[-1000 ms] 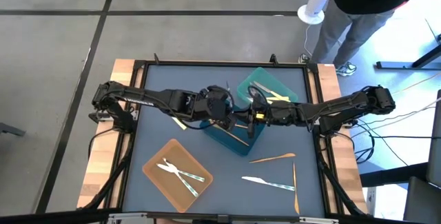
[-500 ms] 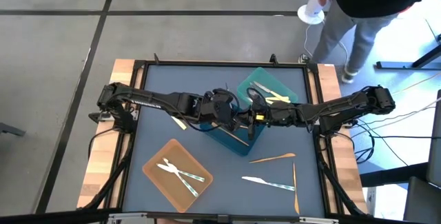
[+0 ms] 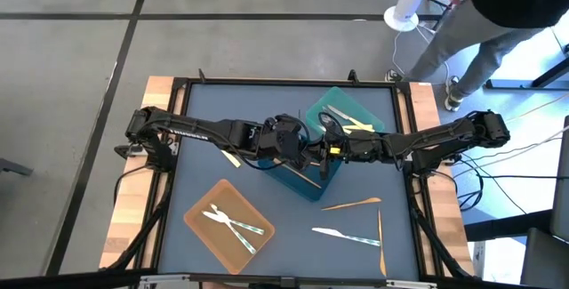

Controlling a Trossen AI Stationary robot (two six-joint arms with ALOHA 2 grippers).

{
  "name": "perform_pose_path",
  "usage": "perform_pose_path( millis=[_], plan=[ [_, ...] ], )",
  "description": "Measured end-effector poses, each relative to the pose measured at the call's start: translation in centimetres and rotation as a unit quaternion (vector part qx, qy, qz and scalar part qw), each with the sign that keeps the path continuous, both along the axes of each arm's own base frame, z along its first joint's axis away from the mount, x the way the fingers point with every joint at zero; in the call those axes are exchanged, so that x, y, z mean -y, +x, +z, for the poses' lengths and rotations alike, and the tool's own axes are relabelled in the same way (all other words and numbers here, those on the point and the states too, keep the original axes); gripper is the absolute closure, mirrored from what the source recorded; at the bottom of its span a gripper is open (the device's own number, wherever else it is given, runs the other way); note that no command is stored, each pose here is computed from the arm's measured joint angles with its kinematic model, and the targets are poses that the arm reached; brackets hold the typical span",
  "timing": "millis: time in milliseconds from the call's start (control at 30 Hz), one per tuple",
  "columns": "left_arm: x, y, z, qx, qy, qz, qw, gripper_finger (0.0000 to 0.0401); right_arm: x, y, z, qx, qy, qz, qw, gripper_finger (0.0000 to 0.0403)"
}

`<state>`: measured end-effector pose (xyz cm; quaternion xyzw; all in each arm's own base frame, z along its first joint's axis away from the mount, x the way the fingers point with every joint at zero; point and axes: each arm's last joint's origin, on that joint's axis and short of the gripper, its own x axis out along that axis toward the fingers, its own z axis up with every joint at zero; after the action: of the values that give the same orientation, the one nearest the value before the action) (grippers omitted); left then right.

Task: Sort silverware by color (type)
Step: Put the left blue knife into the orange bin

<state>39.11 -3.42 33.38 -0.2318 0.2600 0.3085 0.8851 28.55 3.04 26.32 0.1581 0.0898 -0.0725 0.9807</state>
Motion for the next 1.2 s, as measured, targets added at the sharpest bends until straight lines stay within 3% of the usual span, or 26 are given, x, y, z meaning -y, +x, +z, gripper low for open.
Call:
perform_pose_path(
  millis=[267,600,733,967,1200],
  plan=[
    [0.0,0.0,0.0,-0.002,0.0,-0.002,1.0,0.0377,-0.1,0.0,0.0,-0.003,-0.008,0.019,1.0,0.039],
    [-0.1,-0.5,0.1,-0.014,0.004,-0.002,1.0,0.0377,-0.2,0.0,0.0,-0.004,-0.005,0.038,0.999,0.028],
    [0.0,-1.6,1.4,0.0,-0.006,0.003,1.0,0.0377,-0.2,0.0,-0.2,-0.014,-0.006,0.04,0.999,0.0256],
    [1.9,-4.2,2.7,0.003,-0.101,0.012,0.995,0.0377,-0.2,-0.2,-0.8,-0.049,-0.01,0.037,0.998,0.0252],
    [6.8,-6.6,2.1,-0.017,-0.194,0.059,0.979,0.0377,-0.2,-0.3,-1.0,-0.057,-0.014,0.037,0.998,0.0253]
  ],
)
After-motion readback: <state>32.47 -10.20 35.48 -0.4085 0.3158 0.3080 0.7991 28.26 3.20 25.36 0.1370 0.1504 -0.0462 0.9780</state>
